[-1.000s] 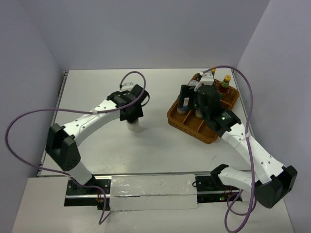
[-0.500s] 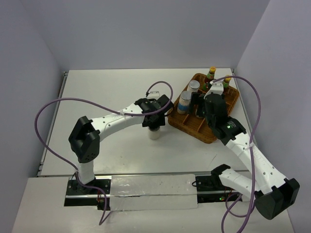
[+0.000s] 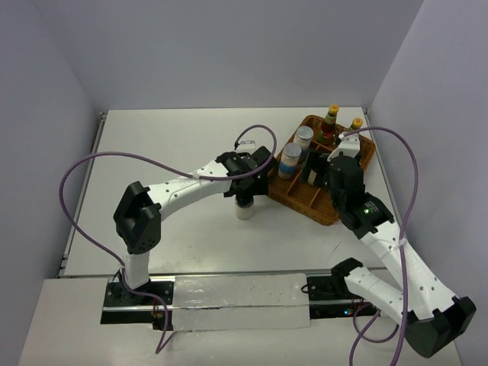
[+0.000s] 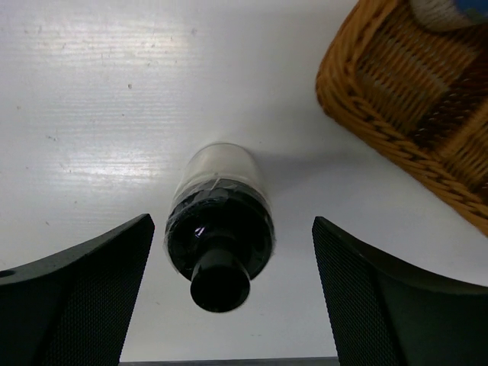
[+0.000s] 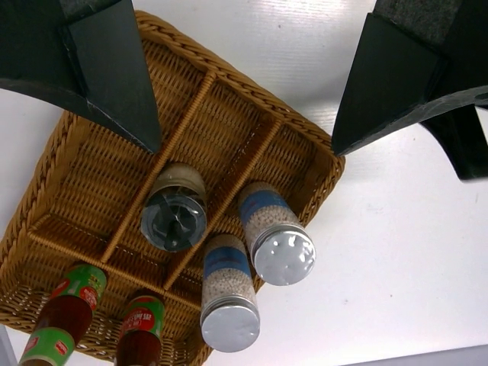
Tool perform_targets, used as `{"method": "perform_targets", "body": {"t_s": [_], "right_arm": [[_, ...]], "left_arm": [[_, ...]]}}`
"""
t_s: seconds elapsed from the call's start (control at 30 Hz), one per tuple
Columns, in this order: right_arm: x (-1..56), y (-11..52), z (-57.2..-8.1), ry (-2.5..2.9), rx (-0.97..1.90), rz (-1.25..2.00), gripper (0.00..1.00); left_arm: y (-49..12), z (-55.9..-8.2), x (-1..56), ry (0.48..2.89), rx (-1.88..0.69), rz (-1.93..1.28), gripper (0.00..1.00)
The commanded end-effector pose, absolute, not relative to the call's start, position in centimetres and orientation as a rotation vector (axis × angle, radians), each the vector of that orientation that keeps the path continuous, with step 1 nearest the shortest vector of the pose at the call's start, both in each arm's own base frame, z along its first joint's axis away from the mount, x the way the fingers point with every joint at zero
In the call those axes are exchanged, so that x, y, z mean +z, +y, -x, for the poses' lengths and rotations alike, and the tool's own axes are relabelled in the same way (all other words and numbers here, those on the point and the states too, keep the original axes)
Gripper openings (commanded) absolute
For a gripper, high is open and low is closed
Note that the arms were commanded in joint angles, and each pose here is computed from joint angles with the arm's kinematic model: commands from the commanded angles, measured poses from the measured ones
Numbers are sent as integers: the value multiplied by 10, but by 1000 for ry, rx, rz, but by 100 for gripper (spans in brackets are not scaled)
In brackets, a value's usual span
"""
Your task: Organize the condiment bottles
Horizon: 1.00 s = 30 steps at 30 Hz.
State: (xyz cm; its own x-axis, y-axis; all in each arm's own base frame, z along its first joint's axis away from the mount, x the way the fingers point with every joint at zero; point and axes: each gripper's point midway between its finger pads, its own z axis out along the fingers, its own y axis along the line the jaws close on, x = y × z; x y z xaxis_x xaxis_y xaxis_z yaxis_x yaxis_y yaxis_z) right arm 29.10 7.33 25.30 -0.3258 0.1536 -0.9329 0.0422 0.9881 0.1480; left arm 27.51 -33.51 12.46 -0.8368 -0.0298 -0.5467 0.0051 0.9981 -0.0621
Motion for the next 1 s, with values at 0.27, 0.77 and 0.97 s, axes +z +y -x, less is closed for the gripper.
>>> {"method": "perform_targets", "body": {"t_s": [0.27,0.77,0.97], "right_arm": [[268,131,-275,1882,442,78,96],[206,267,-247,2091,547,504,100],[177,284,-251,2153,491,548,100]], "left_arm": [[-250,-317,267,2276,-201,285,93],[-129,-323,290,2118,-198,589,93],[-133,-326,282,2141,-197,585,92]]}}
